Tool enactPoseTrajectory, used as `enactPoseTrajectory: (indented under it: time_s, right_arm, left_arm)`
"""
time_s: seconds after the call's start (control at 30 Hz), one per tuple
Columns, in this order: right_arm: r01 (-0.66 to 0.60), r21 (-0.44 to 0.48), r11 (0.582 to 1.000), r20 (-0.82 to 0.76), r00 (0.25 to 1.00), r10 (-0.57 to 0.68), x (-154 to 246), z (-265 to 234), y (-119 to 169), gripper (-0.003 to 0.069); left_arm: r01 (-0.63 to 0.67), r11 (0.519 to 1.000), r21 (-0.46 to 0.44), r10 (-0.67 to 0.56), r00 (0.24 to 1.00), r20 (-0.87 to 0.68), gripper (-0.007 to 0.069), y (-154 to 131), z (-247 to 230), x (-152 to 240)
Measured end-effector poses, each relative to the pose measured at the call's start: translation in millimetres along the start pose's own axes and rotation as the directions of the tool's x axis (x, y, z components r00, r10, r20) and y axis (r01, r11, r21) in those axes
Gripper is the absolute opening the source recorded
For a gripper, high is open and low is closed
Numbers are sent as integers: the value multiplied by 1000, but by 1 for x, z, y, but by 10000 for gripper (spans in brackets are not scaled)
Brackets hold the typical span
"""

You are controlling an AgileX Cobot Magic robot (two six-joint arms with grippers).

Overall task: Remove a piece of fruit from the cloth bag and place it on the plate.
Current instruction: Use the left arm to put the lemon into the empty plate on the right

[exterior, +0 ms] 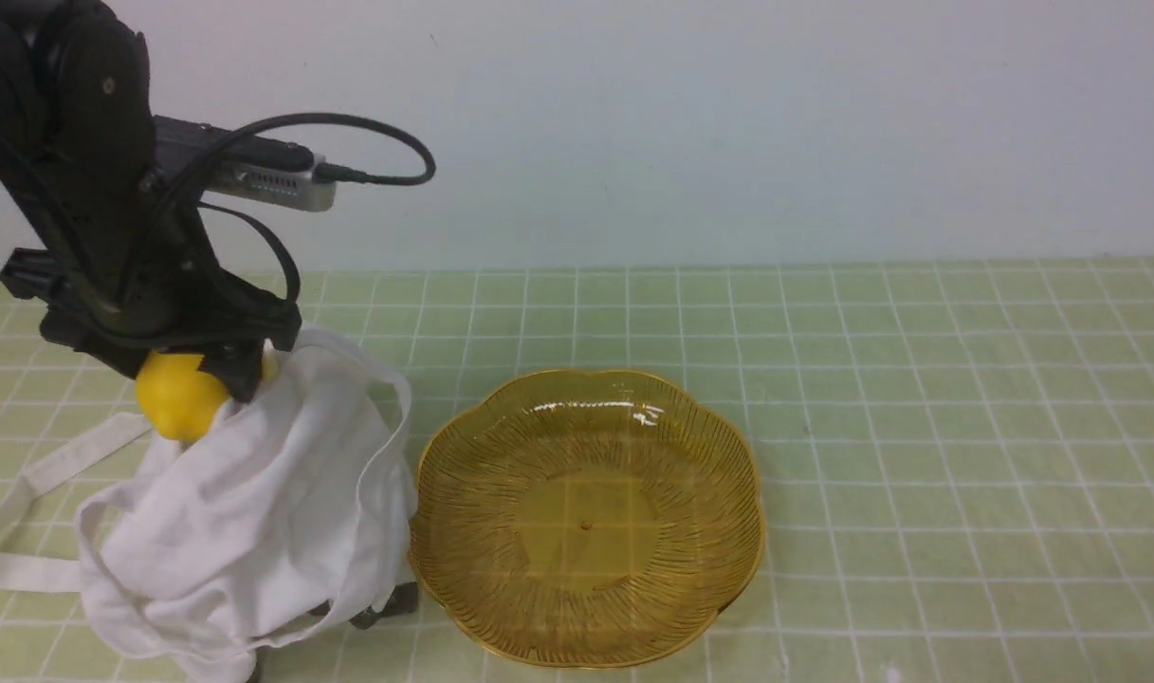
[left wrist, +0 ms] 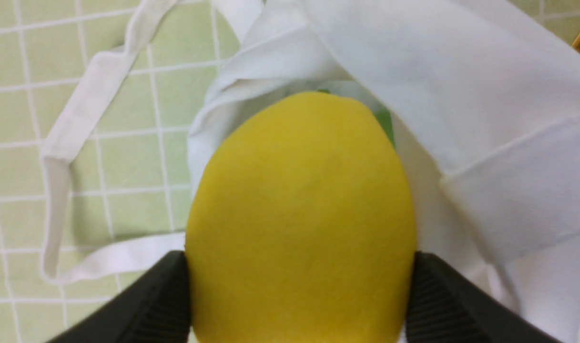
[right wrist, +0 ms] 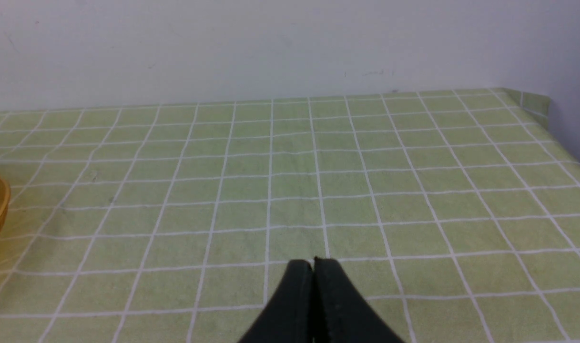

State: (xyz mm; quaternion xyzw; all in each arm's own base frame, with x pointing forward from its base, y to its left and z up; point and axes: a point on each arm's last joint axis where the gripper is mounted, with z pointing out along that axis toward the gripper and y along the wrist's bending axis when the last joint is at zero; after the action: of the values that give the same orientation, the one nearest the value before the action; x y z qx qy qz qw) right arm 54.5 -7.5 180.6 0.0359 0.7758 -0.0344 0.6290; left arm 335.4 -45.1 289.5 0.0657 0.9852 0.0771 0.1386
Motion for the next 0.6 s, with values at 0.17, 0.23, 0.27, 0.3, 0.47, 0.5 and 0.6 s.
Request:
enactPoseTrajectory:
  time_s: [0.17, 0.23, 0.27, 0.3, 0.47, 0.5, 0.6]
  right_arm:
    - [0, 0, 1000, 0, 1000, 0, 0, 0, 0, -15]
    - [0, 0, 1000, 0, 1000, 0, 0, 0, 0, -15]
    - [0, 0, 1000, 0, 1000, 0, 0, 0, 0, -15]
    - [0, 0, 1000, 0, 1000, 0, 0, 0, 0, -15]
    - [0, 0, 1000, 0, 1000, 0, 0, 0, 0, -15]
    - [0, 0, 1000, 0, 1000, 0, 0, 0, 0, -15]
    - [0, 0, 1000, 0, 1000, 0, 0, 0, 0, -15]
  left_arm:
    - [-18, 1000, 2, 18, 998, -61, 517, -7, 34, -8]
    - [-28, 1000, -4, 27, 996, -81, 517, -9, 46, -10]
    - [-34, 999, -9, 33, 995, -94, 517, -9, 52, -10]
    - [-37, 999, -11, 36, 995, -98, 517, -9, 55, -11]
    - [-38, 999, -17, 37, 995, -90, 517, -8, 52, -13]
    - [-38, 999, -17, 36, 995, -89, 517, -8, 51, -13]
    - [-26, 999, -21, 26, 999, -24, 517, -4, 29, -15]
